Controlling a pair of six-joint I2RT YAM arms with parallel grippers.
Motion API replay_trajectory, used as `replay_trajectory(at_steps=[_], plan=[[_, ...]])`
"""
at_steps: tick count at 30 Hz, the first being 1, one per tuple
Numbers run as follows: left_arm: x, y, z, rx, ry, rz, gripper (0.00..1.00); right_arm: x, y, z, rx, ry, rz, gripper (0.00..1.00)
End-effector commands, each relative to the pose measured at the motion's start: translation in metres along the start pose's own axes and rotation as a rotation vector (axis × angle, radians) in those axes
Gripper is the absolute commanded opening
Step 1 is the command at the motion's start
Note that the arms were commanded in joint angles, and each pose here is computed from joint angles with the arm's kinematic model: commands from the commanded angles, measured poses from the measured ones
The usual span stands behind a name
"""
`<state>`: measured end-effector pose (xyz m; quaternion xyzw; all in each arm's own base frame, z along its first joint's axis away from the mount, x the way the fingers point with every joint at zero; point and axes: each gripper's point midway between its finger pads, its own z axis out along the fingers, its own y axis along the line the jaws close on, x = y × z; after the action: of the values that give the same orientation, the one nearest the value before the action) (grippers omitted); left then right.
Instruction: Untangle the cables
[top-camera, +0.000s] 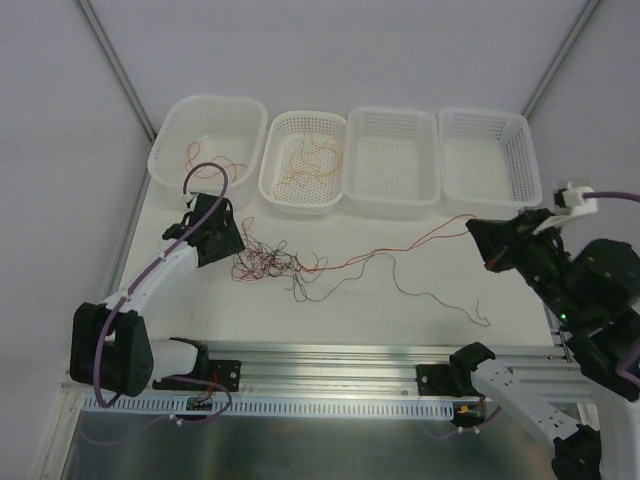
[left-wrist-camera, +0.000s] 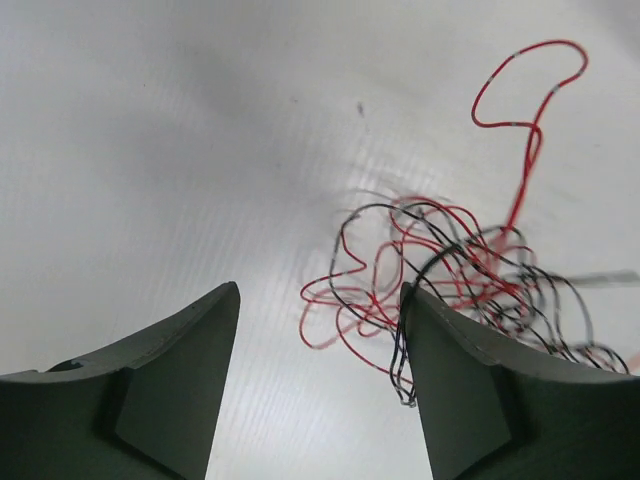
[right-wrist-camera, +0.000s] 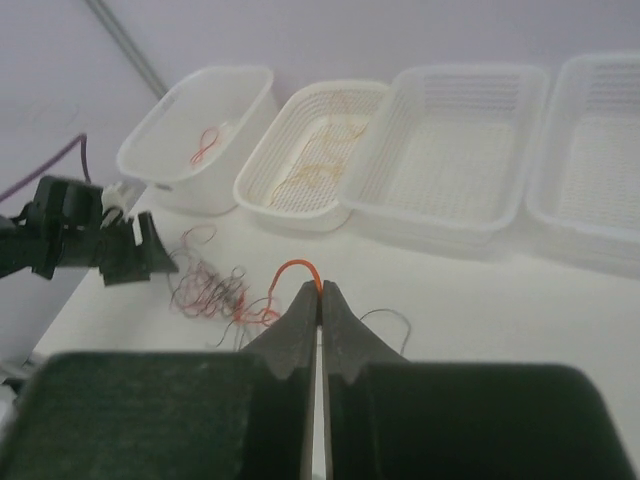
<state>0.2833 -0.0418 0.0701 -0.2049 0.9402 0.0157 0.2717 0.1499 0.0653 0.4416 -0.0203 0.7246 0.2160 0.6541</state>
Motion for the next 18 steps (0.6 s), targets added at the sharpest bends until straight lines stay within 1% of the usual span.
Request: replay_trajectory(at_steps=[1,2,5,6,10,13,15,18], plan=[[-0.032,-0.015,-0.040,0.133,-0.120,0.044,0.66,0.041,0.049,0.046,-0.223,0.188,0.081,0.01],[-0.035,-0.016,-0.047,0.156,-0.139,0.065,0.70,0.061,0.050,0.059,-0.227,0.246,0.092,0.01],[-0.047,-0.020,-0.069,0.209,-0.209,0.099,0.74,0.082,0.058,0.076,-0.268,0.317,0.115,0.01],[-0.049,-0.021,-0.073,0.224,-0.220,0.112,0.78,0.086,0.059,0.079,-0.274,0.328,0.115,0.01],[-0.058,-0.032,-0.103,0.334,-0.286,0.159,0.86,0.104,0.065,0.093,-0.304,0.395,0.122,0.01],[-0.064,-0.044,-0.126,0.418,-0.333,0.215,0.91,0.120,0.074,0.102,-0.341,0.460,0.114,0.01],[-0.066,-0.047,-0.137,0.445,-0.360,0.238,0.93,0.127,0.077,0.111,-0.345,0.486,0.105,0.01],[-0.071,-0.055,-0.159,0.505,-0.410,0.288,0.95,0.133,0.085,0.121,-0.364,0.496,0.095,0.01]])
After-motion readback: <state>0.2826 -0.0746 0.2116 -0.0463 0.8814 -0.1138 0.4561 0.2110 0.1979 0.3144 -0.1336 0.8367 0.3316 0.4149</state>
